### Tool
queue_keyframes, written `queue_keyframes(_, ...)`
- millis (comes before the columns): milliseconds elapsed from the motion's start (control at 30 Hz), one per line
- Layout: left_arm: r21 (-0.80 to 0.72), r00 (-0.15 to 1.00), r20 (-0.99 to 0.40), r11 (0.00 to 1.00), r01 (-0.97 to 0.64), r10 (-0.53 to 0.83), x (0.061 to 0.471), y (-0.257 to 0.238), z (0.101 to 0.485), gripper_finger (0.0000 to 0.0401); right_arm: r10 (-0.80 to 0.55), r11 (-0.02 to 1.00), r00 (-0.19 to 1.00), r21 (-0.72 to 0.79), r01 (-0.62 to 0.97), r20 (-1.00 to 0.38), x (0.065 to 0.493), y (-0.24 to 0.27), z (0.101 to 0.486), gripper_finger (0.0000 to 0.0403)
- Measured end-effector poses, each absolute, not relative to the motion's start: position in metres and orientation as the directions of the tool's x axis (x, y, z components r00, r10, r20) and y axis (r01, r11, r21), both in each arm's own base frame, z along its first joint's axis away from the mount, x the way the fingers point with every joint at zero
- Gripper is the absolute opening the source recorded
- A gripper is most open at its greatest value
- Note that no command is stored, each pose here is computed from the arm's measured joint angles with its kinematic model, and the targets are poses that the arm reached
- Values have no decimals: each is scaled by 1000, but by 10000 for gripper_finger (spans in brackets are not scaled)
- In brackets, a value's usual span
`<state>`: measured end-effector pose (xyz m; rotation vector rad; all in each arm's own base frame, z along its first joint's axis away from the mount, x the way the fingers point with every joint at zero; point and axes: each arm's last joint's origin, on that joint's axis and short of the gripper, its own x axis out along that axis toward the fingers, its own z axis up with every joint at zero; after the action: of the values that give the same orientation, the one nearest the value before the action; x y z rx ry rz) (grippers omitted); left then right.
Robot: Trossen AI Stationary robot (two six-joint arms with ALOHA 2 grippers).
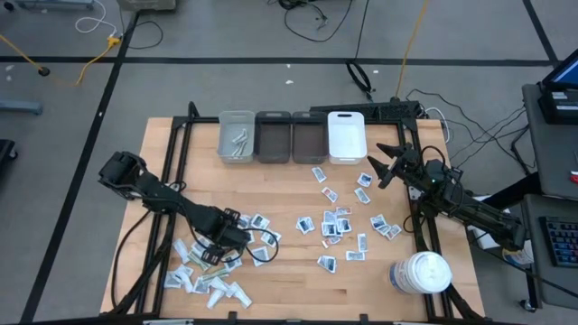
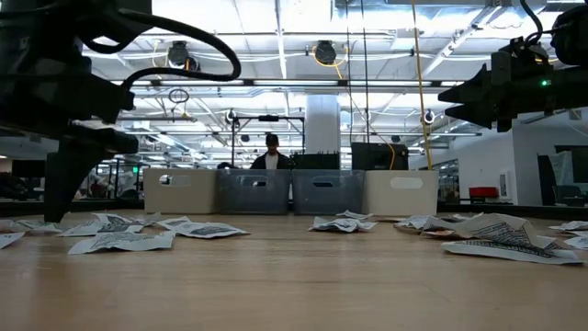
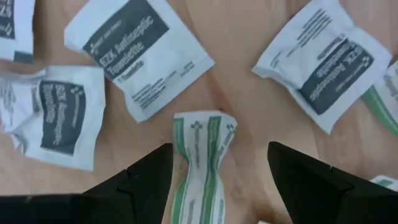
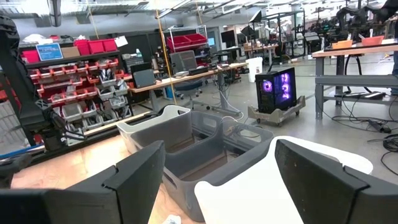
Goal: Pick & Place First Aid Supplies
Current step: Put the bandage into the gray bin
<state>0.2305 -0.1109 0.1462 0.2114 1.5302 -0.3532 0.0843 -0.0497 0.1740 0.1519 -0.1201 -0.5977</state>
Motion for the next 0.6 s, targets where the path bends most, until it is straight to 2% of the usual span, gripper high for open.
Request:
queue_keyframes(133, -106, -7, -994, 928, 357, -111, 230, -111, 146, 210, -568, 816, 820, 177, 550, 68, 84, -50, 174, 297)
queue_keyframes(467, -134, -13, -990, 924, 358, -138, 230, -112, 146, 17, -568, 816, 820, 177, 551, 68, 84, -50, 174, 297)
queue_keyframes(600, -156, -20, -987, 920, 358, -160, 230, -113, 146, 9, -569, 816, 820, 177, 551, 68, 84, -50, 174, 297)
